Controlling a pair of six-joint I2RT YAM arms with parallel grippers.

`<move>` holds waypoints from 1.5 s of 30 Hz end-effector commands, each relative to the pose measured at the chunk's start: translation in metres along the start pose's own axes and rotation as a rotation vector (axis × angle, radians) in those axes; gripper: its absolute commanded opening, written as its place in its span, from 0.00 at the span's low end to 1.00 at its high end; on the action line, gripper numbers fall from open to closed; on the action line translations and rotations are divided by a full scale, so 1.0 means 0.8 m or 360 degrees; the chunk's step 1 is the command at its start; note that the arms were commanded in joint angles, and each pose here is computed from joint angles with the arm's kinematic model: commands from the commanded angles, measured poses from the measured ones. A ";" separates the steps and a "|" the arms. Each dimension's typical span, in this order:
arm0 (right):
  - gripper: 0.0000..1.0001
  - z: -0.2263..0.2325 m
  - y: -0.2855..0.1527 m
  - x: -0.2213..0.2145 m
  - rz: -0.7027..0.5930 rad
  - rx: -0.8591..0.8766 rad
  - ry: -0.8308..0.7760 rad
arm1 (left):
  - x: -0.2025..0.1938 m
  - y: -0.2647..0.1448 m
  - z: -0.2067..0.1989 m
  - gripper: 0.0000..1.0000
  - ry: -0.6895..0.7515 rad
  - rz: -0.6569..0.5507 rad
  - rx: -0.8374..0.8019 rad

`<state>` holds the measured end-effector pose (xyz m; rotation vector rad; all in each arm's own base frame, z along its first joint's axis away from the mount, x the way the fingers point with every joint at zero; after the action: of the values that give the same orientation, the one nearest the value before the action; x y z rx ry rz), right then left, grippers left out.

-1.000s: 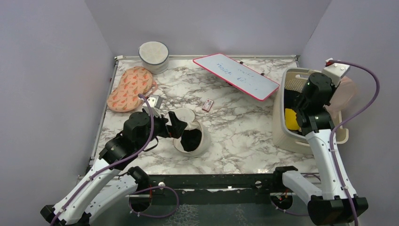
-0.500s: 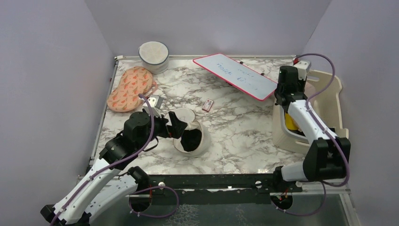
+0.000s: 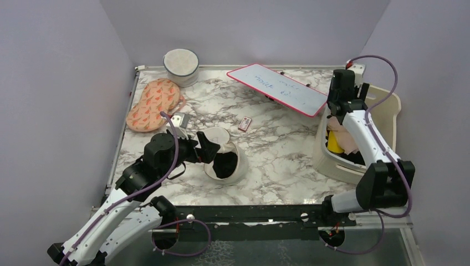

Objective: Unzip the laundry bag and remove the bra
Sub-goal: Place the bra in the bin, then pick up the bra from the laundry bag.

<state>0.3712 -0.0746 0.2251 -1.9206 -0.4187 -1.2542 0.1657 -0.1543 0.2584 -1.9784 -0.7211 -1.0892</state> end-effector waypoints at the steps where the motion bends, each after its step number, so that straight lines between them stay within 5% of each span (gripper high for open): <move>1: 0.75 0.003 -0.070 0.075 -0.0174 0.0378 0.0219 | -0.021 0.006 0.006 0.99 0.0005 0.0070 0.0014; 4: 0.75 0.004 -0.101 0.094 -0.0215 0.0580 0.0232 | -0.035 0.010 0.009 0.99 -0.0016 0.0122 0.0016; 12: 0.74 0.084 -0.242 0.074 -0.0140 0.1977 0.0169 | -0.057 0.019 0.023 0.99 -0.0012 0.0191 0.0093; 18: 0.71 0.133 -0.343 0.032 0.0165 0.2631 0.0122 | -0.071 0.026 0.036 0.96 -0.0061 0.0219 0.0191; 26: 0.59 0.217 -0.483 -0.099 0.0565 0.2900 -0.0267 | -0.107 0.039 0.044 0.83 -0.0328 0.0321 0.0278; 29: 0.50 0.235 -0.507 -0.153 0.0710 0.2951 -0.0335 | -0.131 0.042 0.050 0.70 -0.0434 0.0359 0.0306; 40: 0.37 0.267 -0.496 -0.306 0.0921 0.2702 -0.0646 | -0.167 0.039 0.054 0.25 -0.0621 0.0348 0.0260; 45: 0.36 0.255 -0.481 -0.338 0.0868 0.2594 -0.0654 | -0.186 0.039 0.057 0.18 -0.0641 0.0413 0.0263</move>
<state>0.1209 0.3645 0.1205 -0.6546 -0.6781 0.1761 0.1420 -0.1458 0.1063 -2.0482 -0.7170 -0.4926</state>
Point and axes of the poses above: each gripper's point midway between its finger pads, its own y axis out along the fingers, its own z axis along the line the jaws close on, x = y × z, the point moved 3 cm from there along -y, back along the fingers, and after that the axes turned 7 degrees about y, right-handed, at the moved point
